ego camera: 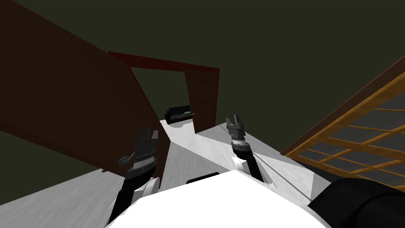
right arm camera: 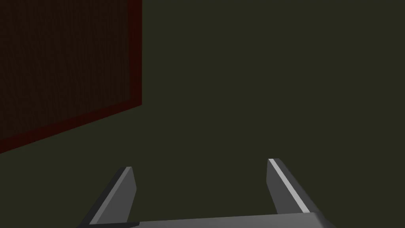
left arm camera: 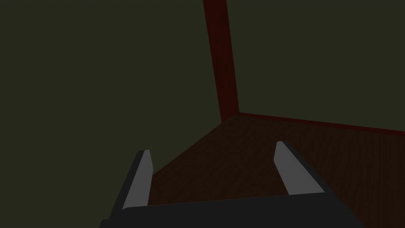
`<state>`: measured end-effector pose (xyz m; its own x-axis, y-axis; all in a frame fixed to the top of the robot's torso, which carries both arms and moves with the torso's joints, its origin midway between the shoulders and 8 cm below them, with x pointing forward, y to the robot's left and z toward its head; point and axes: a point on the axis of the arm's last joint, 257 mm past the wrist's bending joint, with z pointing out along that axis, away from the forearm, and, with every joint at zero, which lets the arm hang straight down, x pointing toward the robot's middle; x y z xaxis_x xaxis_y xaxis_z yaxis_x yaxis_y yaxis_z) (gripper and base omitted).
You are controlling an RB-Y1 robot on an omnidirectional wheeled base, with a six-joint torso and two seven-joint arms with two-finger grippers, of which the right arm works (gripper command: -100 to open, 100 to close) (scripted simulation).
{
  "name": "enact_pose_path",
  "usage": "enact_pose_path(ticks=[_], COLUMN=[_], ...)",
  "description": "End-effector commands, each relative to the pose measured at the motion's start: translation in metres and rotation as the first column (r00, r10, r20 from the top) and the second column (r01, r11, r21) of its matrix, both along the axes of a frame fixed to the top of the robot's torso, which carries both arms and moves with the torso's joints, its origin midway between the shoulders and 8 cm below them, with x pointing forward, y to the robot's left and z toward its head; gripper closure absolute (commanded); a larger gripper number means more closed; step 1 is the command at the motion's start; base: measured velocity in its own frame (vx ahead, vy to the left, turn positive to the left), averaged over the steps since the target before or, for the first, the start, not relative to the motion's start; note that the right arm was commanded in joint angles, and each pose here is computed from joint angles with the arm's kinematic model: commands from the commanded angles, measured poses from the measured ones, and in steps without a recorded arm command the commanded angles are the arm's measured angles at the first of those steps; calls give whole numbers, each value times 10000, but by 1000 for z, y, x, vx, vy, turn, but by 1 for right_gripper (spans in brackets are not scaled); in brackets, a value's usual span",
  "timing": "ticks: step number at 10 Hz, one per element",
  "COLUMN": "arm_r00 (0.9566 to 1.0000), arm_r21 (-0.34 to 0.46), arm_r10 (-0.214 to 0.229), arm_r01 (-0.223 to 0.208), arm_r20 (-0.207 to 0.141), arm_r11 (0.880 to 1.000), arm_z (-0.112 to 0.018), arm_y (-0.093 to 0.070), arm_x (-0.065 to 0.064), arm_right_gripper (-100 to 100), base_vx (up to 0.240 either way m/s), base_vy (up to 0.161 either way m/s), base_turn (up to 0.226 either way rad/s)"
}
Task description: Pull the door open
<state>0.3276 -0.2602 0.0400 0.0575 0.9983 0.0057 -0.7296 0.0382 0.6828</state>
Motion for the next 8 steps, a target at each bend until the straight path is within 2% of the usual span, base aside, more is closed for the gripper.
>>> enact_pose_path(ticks=[1,6,8], arm_r00=[9999,9969,9954], arm_r21=[-32,-91,-102], arm_r10=[70,276,322], arm_r01=[-71,-283,-332], arm_r20=[-156,-742,-903], arm_r11=[10000,9996,9994], arm_z=[-8,-41,-50], arm_y=[0,0,0], arm_x=[6,26,31], arm_right_gripper=[-100,-100,-100], base_vx=[119,110,109], base_vy=[-44,39,17], base_turn=[43,47,31])
